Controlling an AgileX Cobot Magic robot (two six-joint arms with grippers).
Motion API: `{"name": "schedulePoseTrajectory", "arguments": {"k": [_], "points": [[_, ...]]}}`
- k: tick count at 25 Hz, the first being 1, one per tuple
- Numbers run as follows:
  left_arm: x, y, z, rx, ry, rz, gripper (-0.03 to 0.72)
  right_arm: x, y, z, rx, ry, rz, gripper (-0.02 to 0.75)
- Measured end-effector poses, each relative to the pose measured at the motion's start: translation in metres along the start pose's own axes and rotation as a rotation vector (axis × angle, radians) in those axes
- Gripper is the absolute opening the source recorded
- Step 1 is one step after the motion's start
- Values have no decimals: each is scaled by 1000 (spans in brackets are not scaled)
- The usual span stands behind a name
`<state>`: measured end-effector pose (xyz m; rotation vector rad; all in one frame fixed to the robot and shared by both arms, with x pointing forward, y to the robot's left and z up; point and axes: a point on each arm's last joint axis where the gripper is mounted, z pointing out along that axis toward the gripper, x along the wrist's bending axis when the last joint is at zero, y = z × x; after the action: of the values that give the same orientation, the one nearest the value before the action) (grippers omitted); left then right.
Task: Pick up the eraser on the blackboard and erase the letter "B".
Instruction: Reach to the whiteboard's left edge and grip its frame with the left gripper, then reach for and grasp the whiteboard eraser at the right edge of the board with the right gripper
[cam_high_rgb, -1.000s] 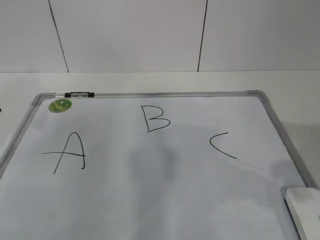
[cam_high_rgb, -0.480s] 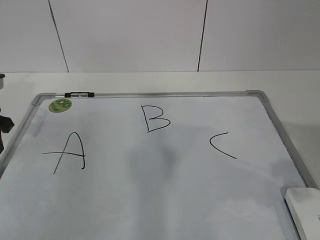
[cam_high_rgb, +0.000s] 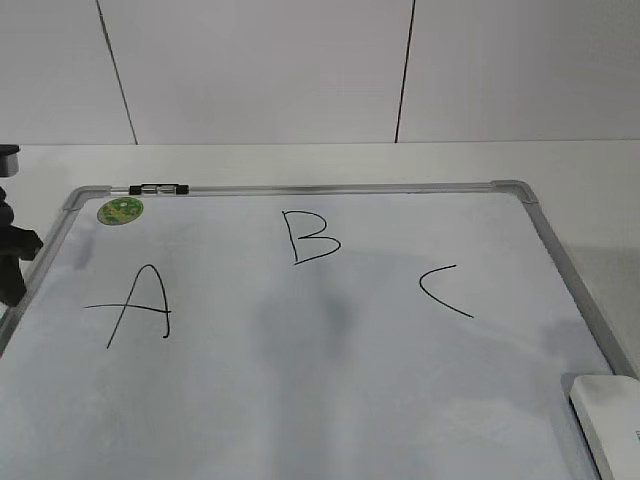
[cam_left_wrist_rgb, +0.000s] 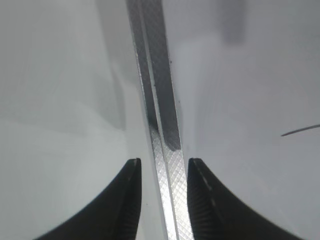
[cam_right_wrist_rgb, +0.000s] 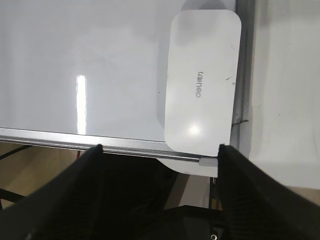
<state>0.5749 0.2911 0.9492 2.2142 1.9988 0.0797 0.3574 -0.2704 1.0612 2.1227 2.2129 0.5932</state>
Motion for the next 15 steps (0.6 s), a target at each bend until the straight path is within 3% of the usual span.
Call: {"name": "schedulePoseTrajectory", "arguments": {"k": [15], "points": [[2,0,14,35,7,6,234,0,0,0,0,0,0,549]]}}
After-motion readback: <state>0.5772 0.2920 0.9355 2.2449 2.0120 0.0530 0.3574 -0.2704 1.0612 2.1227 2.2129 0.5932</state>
